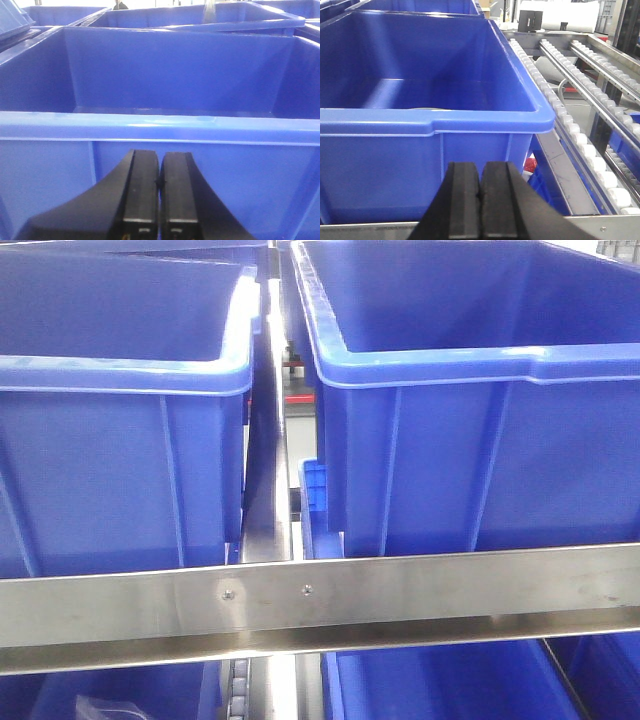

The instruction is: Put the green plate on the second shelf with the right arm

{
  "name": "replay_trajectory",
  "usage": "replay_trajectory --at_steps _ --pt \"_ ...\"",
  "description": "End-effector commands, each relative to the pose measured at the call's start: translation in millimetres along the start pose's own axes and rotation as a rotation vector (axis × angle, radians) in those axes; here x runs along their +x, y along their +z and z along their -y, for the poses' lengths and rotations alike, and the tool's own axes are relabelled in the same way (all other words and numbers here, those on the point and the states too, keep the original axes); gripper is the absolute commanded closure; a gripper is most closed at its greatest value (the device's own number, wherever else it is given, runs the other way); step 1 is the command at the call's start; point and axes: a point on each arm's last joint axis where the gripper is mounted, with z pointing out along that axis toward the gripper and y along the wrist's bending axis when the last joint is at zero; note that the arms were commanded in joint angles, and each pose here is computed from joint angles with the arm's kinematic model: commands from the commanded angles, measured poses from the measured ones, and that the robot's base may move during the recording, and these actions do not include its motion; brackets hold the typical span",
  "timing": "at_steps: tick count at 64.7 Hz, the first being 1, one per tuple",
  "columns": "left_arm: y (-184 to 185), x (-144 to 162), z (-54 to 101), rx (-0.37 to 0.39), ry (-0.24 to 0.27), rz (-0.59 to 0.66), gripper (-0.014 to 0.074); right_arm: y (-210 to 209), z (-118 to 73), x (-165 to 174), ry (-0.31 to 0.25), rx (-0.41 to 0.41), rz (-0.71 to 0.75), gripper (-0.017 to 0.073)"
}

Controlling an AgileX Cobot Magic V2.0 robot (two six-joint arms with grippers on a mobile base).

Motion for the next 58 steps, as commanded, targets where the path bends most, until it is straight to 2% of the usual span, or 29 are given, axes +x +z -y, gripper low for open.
replay_trajectory --at_steps 1,58 --pt "-0.1 5.7 0.3 0.001 -0.001 0.059 0.0463 0.1 0.4 -12.5 -0.015 0.008 0.087 0.0511" --pt "-0.1 5.7 0.3 0.001 -0.001 0.059 0.0463 0.1 0.5 -12.2 -0.015 0.008 0.086 0.0511"
